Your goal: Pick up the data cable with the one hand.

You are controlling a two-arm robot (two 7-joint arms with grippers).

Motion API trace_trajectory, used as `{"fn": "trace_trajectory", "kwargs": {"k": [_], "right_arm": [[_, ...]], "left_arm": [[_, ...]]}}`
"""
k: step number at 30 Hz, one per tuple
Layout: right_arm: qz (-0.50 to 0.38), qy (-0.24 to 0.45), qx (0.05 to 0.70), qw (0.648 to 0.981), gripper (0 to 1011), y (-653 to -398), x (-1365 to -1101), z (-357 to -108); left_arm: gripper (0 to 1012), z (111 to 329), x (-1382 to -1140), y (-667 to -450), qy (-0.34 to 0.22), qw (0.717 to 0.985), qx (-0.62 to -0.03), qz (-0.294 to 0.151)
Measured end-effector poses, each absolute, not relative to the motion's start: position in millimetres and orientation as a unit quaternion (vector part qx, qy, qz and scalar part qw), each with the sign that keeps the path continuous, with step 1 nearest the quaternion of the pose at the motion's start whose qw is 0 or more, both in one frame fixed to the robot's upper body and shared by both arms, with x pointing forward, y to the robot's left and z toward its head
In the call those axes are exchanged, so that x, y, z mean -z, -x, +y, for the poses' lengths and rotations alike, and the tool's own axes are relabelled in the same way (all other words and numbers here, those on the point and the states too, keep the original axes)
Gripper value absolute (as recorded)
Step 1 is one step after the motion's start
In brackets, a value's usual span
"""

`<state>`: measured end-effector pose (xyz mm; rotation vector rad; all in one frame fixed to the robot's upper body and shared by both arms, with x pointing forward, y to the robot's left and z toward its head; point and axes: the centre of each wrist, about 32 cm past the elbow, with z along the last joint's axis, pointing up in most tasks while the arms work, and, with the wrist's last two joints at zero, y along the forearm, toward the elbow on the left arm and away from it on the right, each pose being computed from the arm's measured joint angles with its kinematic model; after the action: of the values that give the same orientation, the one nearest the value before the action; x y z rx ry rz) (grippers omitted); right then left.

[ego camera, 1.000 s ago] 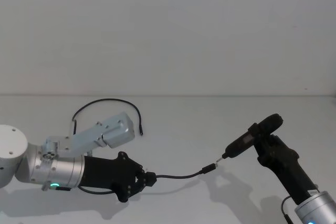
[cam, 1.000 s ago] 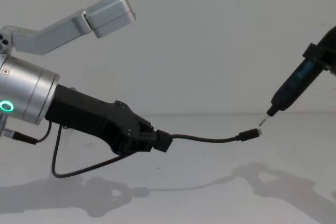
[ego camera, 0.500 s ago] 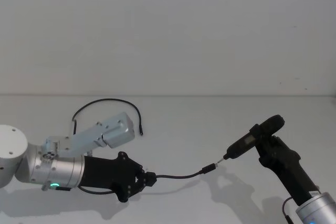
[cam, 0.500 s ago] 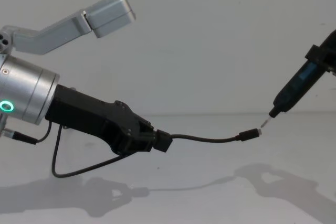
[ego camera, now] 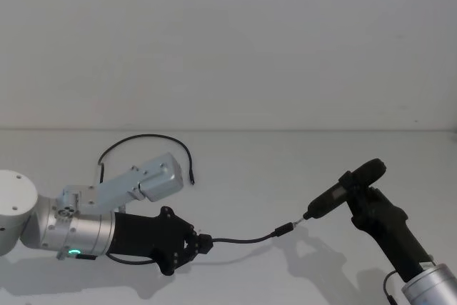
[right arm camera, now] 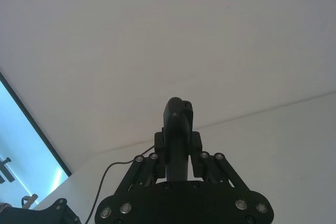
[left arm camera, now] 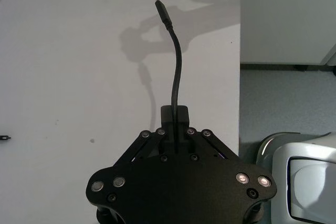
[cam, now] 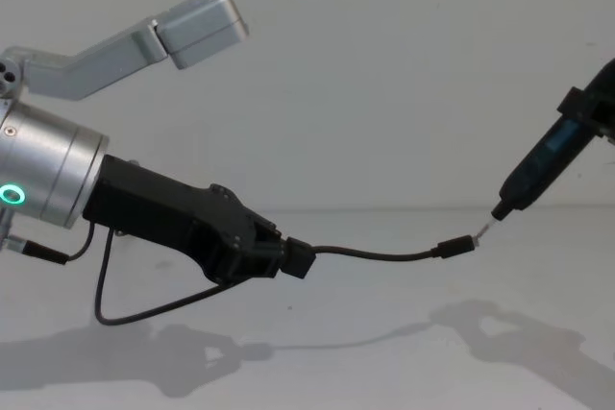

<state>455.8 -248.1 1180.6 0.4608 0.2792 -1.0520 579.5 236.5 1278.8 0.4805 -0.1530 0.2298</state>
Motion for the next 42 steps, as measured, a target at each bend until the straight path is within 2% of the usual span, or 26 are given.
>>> {"fn": "trace_trajectory", "kwargs": {"k": [42], "right_arm": [[0.126, -0.216, 0.497, 0.831, 263, -455.4, -1177.5, -248.8]], "left_arm": [[41, 236.5, -1278.7, -579.5, -0.237, 0.962, -0.113, -0.075]]}}
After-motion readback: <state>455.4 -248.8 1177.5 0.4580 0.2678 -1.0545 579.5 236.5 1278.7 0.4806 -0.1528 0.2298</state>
